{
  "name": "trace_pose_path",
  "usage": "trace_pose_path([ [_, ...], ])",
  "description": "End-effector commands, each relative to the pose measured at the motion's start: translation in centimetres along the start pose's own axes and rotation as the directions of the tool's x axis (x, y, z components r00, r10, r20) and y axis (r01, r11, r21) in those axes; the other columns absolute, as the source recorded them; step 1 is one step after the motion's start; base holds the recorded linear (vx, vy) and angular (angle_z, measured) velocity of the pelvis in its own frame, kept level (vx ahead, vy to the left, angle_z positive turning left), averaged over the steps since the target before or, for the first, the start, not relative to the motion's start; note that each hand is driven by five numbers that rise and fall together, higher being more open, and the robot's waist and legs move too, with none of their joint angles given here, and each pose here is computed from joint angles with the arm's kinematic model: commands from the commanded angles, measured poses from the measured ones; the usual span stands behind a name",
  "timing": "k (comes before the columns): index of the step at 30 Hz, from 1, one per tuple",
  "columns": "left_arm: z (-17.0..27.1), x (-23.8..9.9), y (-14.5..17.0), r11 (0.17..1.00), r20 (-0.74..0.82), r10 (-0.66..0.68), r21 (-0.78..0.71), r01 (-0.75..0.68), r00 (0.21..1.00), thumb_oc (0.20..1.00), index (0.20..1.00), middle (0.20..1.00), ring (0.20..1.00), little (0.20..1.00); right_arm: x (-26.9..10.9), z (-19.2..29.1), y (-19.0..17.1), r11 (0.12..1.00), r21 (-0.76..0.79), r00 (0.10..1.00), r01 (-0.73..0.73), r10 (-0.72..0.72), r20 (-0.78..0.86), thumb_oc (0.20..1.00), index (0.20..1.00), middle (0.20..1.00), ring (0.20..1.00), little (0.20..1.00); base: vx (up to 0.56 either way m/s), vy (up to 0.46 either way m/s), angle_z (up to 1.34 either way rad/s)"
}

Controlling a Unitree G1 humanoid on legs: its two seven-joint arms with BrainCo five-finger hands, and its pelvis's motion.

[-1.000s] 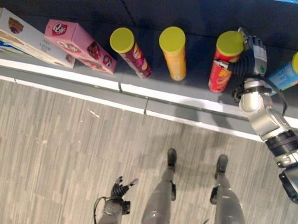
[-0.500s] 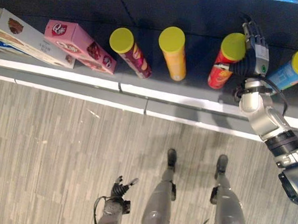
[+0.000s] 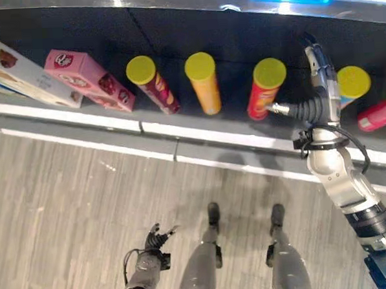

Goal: Put the goods on the table back onto the shelves and tidy them up.

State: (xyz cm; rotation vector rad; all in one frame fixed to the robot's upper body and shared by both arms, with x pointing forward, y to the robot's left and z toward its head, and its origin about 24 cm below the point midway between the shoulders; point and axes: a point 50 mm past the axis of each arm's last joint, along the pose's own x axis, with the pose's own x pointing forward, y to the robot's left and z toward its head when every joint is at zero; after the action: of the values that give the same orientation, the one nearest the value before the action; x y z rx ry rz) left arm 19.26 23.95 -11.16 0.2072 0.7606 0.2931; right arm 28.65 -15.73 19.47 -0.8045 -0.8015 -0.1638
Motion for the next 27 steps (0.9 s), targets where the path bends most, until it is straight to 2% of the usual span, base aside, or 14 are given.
trace_pose_path([
  [1,-2.5,-0.4,1.5,0.995,-0.087,0.035,0.092,-0.026,0.996,1.000,1.000,1.000,1.000,1.000,-0.7,1.1,0.1,0.990,0.091,0.992,-0.109,0.102,0.078,1.000,1.000,1.000,1.000,1.000,0.05,0.023,-0.23],
  [6,-3.4,-0.8,1.6,0.993,-0.102,0.017,0.120,-0.005,0.995,1.000,1.000,1.000,1.000,1.000,-2.9,0.5,1.0,0.962,0.105,0.968,-0.250,0.247,0.045,1.000,1.000,1.000,1.000,1.000,0.05,0.062,-0.17],
  [11,-3.4,-0.8,1.5,0.993,-0.102,0.015,0.122,-0.003,0.995,1.000,1.000,1.000,1.000,1.000,-3.2,0.6,1.1,0.960,0.103,0.965,-0.261,0.257,0.048,1.000,1.000,1.000,1.000,1.000,0.02,0.027,-0.19],
  [13,-2.9,-0.7,1.5,0.988,-0.077,-0.006,0.156,0.018,0.997,1.000,1.000,1.000,1.000,1.000,-4.2,0.9,1.7,0.941,0.117,0.948,-0.318,0.314,0.051,1.000,1.000,1.000,1.000,1.000,-0.02,0.139,-0.02],
  [22,-3.5,-0.9,3.1,0.987,-0.097,0.025,0.163,-0.009,0.995,1.000,1.000,1.000,1.000,1.000,-4.3,-0.4,1.1,0.946,0.115,0.952,-0.303,0.307,-0.016,1.000,1.000,1.000,1.000,1.000,-0.13,-0.092,-0.66],
  [27,-4.4,-1.2,4.2,0.987,-0.124,0.058,0.153,-0.038,0.991,1.000,1.000,1.000,1.000,1.000,-5.9,-2.9,-1.3,0.972,0.027,0.960,-0.233,0.234,-0.151,1.000,1.000,1.000,1.000,1.000,-0.10,-0.361,-0.60],
])
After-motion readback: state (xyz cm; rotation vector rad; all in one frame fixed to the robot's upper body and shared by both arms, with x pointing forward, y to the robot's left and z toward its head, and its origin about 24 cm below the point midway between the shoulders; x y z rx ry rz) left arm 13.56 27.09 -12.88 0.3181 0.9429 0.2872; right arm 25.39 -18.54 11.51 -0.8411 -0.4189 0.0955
